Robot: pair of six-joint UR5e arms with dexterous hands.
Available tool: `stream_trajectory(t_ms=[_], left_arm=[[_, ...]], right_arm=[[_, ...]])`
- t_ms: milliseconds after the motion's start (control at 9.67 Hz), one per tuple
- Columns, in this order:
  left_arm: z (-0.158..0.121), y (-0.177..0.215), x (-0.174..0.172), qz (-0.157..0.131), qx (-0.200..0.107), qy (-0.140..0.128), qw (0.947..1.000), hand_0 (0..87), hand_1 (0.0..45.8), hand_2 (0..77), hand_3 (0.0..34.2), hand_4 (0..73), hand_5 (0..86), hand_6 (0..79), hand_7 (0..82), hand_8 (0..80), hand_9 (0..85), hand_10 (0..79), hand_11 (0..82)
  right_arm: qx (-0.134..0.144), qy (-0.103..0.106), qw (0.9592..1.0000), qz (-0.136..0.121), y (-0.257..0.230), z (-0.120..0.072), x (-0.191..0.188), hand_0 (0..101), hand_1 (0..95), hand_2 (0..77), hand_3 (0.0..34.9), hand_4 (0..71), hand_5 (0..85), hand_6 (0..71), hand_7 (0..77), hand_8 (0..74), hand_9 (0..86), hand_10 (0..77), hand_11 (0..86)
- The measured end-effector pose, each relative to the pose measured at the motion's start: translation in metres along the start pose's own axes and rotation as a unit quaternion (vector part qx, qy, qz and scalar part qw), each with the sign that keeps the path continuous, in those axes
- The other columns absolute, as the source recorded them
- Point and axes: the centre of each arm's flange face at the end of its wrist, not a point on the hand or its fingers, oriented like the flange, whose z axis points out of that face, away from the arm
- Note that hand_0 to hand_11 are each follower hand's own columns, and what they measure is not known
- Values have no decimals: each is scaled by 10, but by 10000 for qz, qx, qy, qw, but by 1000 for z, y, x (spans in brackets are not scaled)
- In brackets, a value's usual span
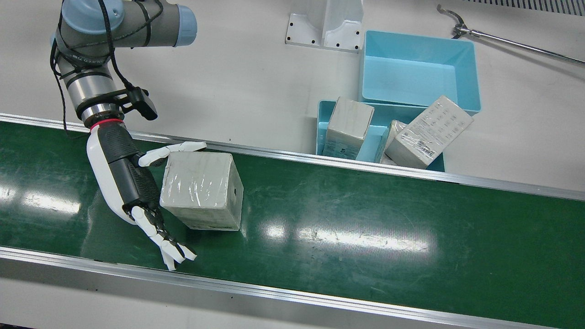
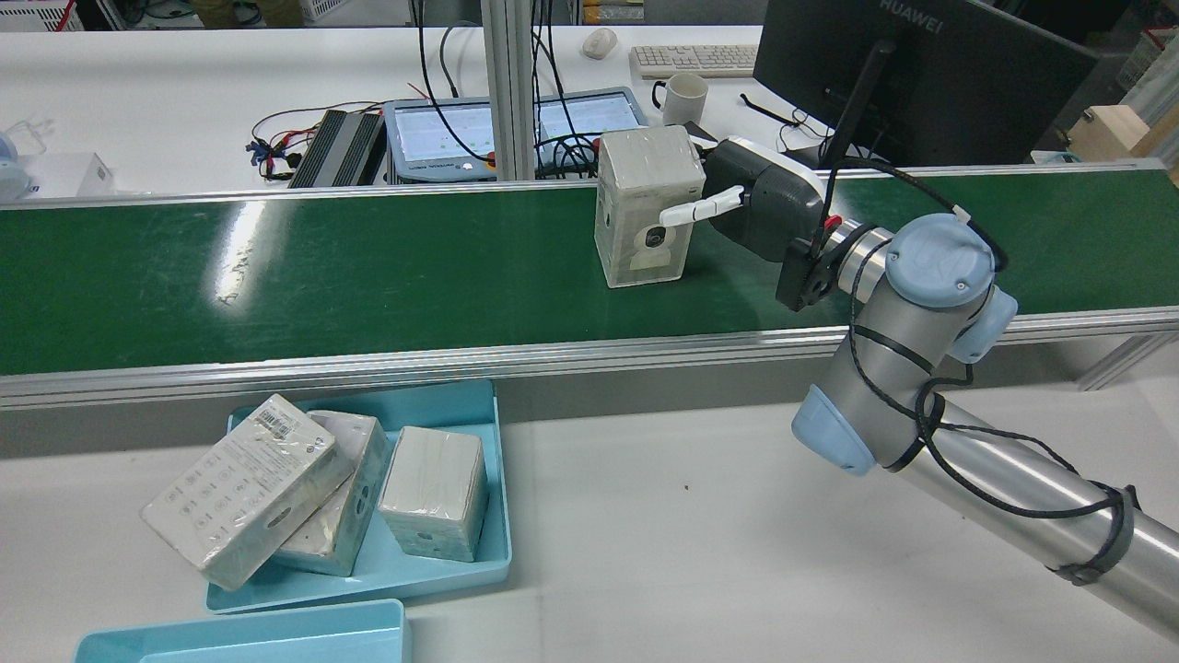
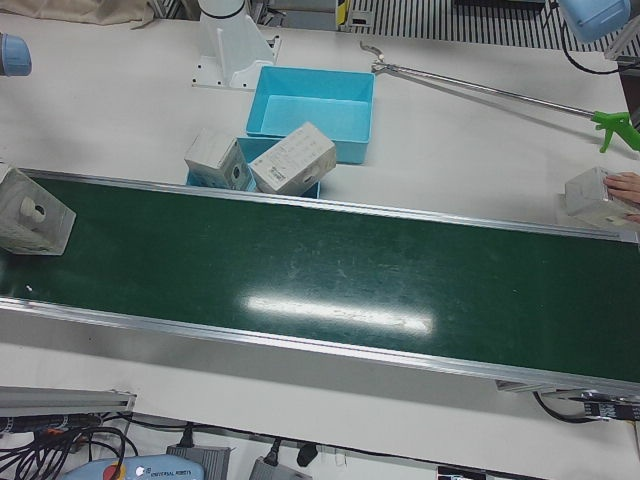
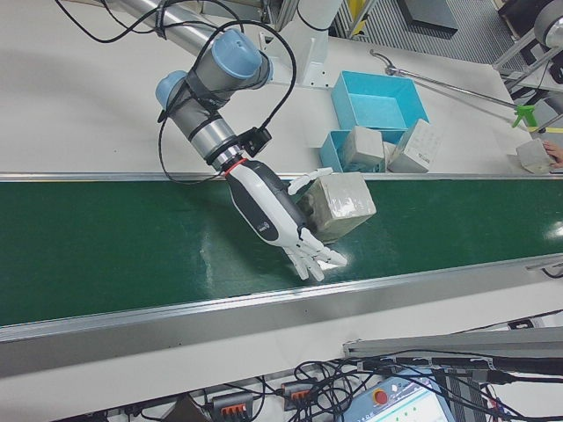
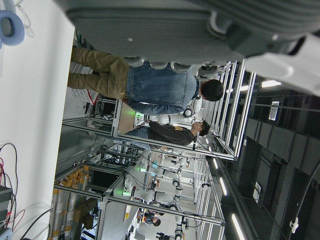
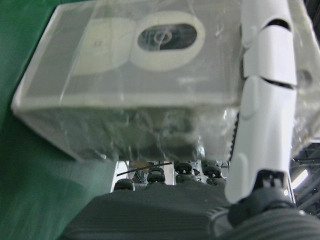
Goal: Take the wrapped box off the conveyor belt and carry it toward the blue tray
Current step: 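Lift the wrapped box off the belt with the right hand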
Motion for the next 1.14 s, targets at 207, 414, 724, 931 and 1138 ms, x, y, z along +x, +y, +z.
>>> stream_trajectory(t_ms=[207, 414, 724, 931, 1138], left_arm=[[0, 0, 0, 0, 0, 0, 10000, 0, 0, 5, 0, 5, 11, 5, 5, 5, 0, 5, 5], [0, 0, 0, 0, 0, 0, 10000, 0, 0, 11, 0, 5, 11, 5, 5, 5, 0, 0, 5], [0, 0, 0, 0, 0, 0, 10000, 0, 0, 11, 0, 5, 11, 0, 5, 5, 5, 5, 5], [0, 0, 0, 0, 0, 0, 10000, 0, 0, 11, 0, 0, 11, 5, 5, 5, 5, 0, 5], [0, 0, 0, 0, -1, 0, 10000, 0, 0, 11, 0, 0, 11, 5, 5, 5, 0, 5, 5]], right_arm=[[-123, 81, 9999, 44, 19, 20, 18, 481, 158, 136, 105, 82, 115, 38, 164, 44, 44, 0, 11], [-168, 10, 9998, 75, 30, 28, 25, 547, 240, 240, 124, 213, 295, 147, 327, 185, 191, 82, 11], [-211, -233, 9995, 31, 48, 11, -6, 437, 11, 349, 0, 164, 600, 284, 485, 436, 442, 371, 109], [-334, -369, 9988, 28, 90, -13, -19, 425, 11, 349, 0, 153, 660, 355, 611, 556, 595, 535, 300], [-486, -403, 9979, 135, 135, -29, 22, 407, 11, 349, 0, 175, 698, 431, 709, 709, 720, 616, 496]])
